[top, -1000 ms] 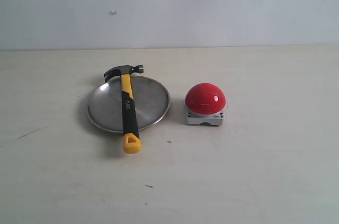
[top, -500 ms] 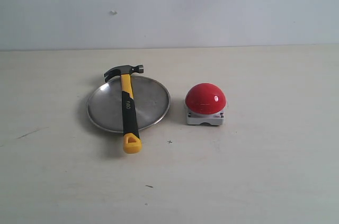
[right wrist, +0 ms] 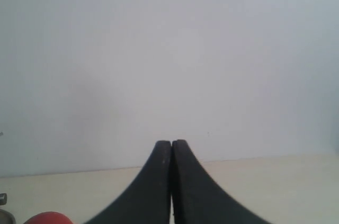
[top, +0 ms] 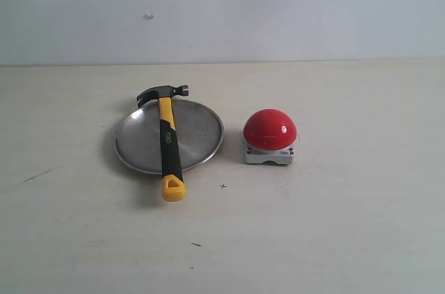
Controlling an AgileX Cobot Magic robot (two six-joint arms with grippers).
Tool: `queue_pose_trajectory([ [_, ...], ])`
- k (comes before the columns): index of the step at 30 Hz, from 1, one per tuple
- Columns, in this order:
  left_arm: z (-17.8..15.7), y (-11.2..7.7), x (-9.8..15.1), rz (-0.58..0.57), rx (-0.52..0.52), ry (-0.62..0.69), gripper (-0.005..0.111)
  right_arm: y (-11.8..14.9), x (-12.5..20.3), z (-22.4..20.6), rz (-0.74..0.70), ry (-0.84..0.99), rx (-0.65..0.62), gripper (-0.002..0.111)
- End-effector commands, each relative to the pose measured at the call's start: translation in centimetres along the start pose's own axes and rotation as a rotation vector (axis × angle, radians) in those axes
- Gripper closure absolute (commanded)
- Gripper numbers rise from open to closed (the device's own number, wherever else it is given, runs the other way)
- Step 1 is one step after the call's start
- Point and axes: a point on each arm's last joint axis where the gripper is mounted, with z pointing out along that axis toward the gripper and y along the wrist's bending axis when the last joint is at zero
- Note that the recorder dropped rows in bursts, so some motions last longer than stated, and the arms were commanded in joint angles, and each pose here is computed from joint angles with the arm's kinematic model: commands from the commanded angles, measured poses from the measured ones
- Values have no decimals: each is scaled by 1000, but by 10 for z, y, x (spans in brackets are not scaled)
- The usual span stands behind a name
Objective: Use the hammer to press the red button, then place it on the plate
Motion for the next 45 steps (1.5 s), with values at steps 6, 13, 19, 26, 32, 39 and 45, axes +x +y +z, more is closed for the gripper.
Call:
queue_pose_trajectory([
  [6,-1,0,1,-2,-3,-1,107,2,7,0,-40,59,-18,108],
  [13,-1,0,1,-2,-3,-1,107,1,11,-1,-73,109,-16,108],
  [19,-1,0,1,-2,-3,-1,107,1,12,-1,-66,115,-16,108],
  [26,-1,0,1,-2,-3,-1,107,1,12,-1,-66,115,-16,108],
  [32,-1,0,1,-2,-3,-1,107,1,12,-1,-66,115,-16,108],
  [39,-1,2,1,70,-27,0,107,1,12,-1,-66,115,-16,108],
  [45,-7,33,-1,-75,-369,-39,107,1,12,-1,-59,115,-16,108],
])
